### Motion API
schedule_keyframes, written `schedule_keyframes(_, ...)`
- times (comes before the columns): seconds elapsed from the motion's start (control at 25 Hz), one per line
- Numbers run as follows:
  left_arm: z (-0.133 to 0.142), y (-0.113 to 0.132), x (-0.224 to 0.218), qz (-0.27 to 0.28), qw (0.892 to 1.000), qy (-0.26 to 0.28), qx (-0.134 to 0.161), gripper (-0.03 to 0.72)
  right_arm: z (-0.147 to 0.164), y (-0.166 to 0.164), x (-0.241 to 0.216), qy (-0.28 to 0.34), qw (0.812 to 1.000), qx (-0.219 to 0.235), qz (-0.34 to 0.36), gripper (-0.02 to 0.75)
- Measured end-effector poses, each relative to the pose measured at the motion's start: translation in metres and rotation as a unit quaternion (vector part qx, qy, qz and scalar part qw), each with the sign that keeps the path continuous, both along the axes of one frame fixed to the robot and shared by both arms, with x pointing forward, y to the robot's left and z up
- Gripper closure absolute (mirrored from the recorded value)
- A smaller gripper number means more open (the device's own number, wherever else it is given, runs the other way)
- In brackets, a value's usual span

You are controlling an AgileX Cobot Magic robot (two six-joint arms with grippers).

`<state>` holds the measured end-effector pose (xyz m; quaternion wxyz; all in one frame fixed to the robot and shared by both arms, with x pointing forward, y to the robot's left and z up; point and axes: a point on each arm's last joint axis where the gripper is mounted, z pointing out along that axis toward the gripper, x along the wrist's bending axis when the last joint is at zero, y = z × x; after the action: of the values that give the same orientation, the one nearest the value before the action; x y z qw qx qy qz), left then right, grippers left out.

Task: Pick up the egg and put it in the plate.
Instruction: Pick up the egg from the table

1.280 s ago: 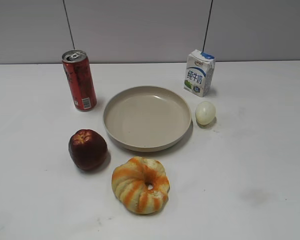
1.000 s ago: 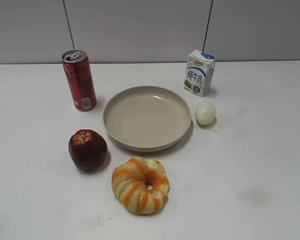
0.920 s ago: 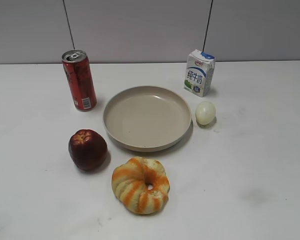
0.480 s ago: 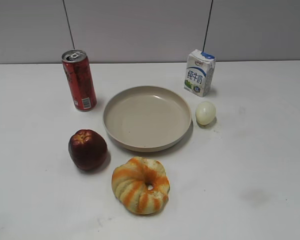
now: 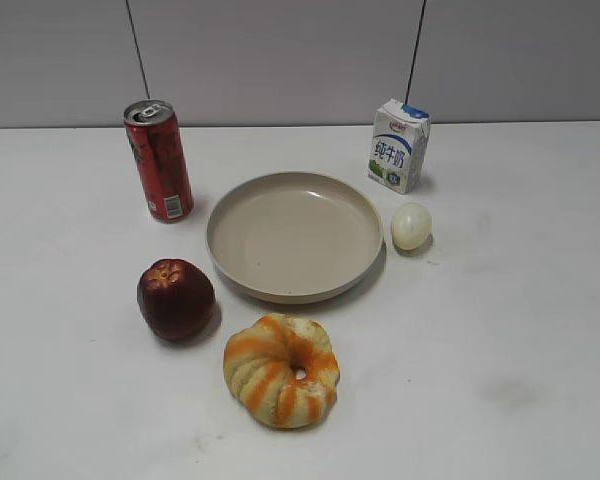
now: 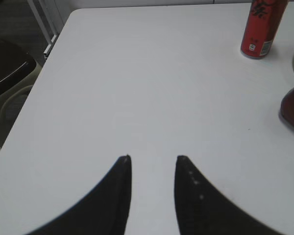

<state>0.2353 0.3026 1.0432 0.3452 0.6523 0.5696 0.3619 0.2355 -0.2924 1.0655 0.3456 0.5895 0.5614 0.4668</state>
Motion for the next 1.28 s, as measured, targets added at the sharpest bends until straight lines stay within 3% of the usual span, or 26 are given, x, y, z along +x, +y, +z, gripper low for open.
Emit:
schedule_keyframes(0.2,0.0,0.0,0.0,0.0,1.0,0.0,0.0,0.45,0.017,-0.001,0.023,-0.114,0.993,0.016,-0.013,0.148)
schedule_keyframes(0.56,0.0,0.0,0.0,0.0,1.0,0.0,0.0,0.45,0.006,-0.001,0.108,-0.146,0.988,0.023,-0.037,0.147)
schedule_keyframes(0.96,0.0,0.0,0.0,0.0,1.0,0.0,0.0,0.45,0.0,0.017,0.218,0.036,0.999,0.007,-0.011,0.148)
schedule_keyframes(1.16,0.0,0.0,0.0,0.0,1.0,0.0,0.0,0.45,-0.015,0.057,0.271,0.145,0.988,-0.012,0.055,0.148)
schedule_keyframes(1.28,0.0,0.0,0.0,0.0,1.0,0.0,0.0,0.45,-0.033,0.082,0.303,0.228,0.97,-0.013,0.078,0.127)
